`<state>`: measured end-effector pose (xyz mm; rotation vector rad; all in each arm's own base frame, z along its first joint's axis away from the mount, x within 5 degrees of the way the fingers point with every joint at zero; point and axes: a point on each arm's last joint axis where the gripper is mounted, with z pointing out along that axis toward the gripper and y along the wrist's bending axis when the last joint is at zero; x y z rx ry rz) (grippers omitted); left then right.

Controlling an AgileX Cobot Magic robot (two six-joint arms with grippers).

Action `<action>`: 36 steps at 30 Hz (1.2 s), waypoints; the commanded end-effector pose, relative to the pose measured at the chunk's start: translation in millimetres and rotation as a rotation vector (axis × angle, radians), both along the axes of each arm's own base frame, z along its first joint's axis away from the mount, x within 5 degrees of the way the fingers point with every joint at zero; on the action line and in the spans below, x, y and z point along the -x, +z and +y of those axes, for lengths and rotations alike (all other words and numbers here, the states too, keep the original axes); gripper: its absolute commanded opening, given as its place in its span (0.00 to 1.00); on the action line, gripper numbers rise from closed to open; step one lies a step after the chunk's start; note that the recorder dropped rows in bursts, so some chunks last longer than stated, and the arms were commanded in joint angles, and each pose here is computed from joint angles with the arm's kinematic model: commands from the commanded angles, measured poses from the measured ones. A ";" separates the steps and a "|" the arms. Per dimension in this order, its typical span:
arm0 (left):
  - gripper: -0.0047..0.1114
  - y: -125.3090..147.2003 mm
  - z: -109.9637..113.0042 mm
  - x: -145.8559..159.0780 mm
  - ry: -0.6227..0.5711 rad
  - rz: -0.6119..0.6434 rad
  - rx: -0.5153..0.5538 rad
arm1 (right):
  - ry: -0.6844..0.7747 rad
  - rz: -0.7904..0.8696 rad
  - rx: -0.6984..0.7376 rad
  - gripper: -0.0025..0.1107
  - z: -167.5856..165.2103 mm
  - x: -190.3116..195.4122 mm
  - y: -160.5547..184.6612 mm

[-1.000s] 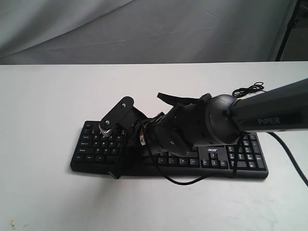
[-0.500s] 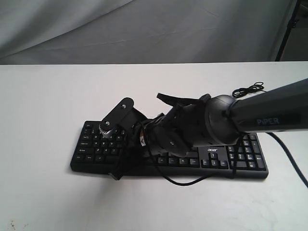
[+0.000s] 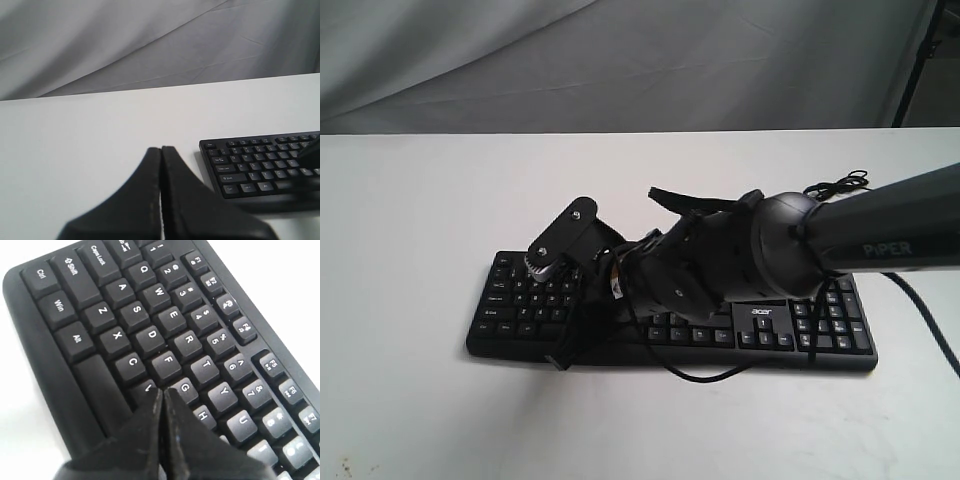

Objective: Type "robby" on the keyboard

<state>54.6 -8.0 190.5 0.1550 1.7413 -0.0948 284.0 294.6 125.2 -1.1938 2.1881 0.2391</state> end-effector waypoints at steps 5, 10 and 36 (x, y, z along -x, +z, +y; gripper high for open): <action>0.04 -0.6 -0.3 0.0 -0.006 -0.007 -0.001 | -0.012 0.011 0.016 0.02 -4.2 -6.3 -10.2; 0.04 -0.6 -0.3 0.0 -0.006 -0.007 -0.001 | -0.012 0.011 0.016 0.02 -4.1 -6.4 -11.0; 0.04 -0.6 -0.3 0.0 -0.006 -0.007 -0.001 | -0.081 -0.084 -0.054 0.02 -30.4 -28.3 38.2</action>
